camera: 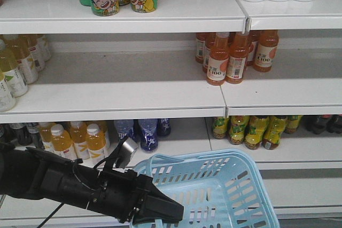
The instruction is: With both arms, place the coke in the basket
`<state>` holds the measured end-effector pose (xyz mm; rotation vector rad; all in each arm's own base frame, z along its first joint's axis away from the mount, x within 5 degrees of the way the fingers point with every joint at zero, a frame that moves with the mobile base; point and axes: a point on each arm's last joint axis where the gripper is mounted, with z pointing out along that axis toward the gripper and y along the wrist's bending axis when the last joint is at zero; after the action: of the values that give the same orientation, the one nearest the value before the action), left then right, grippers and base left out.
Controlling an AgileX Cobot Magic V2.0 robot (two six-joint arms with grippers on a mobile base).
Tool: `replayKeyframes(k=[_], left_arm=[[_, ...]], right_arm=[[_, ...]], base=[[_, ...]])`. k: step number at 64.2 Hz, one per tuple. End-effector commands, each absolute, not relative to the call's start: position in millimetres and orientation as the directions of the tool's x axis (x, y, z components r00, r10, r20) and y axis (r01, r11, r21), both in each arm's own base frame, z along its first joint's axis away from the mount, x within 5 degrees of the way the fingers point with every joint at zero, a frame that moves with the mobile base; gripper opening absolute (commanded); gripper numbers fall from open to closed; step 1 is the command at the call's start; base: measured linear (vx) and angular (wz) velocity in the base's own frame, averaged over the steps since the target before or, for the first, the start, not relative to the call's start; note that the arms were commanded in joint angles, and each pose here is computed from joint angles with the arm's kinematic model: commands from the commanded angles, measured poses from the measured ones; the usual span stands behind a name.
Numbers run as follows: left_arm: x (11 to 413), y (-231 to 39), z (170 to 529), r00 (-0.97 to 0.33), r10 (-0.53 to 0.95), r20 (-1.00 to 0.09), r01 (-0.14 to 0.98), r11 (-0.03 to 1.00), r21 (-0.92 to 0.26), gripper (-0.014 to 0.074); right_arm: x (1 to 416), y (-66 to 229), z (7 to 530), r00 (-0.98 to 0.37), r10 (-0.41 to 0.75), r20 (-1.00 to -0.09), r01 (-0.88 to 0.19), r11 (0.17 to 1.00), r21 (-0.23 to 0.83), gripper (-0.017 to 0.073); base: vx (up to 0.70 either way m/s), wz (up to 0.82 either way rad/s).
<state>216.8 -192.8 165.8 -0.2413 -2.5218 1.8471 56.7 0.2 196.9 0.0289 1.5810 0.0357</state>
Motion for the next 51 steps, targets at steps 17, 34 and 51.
replayKeyframes(k=[17, 34, 51], left_arm=[[217.3, -195.2, 191.4, -0.987, 0.101, -0.127, 0.142, 0.158, -0.977, -0.0008], [217.3, -195.2, 191.4, -0.987, 0.101, -0.127, 0.142, 0.158, -0.977, -0.0008], [217.3, -195.2, 191.4, -0.987, 0.101, -0.127, 0.142, 0.158, -0.977, -0.0008]], right_arm=[[56.1, 0.2, 199.1, 0.059, 0.027, -0.998, -0.005, 1.000, 0.027, -0.0009], [56.1, 0.2, 199.1, 0.059, 0.027, -0.998, -0.005, 1.000, 0.027, -0.0009], [56.1, 0.2, 199.1, 0.059, 0.027, -0.998, -0.005, 1.000, 0.027, -0.0009]], base=[[0.00, -0.11], [0.02, -0.23], [0.03, -0.29]])
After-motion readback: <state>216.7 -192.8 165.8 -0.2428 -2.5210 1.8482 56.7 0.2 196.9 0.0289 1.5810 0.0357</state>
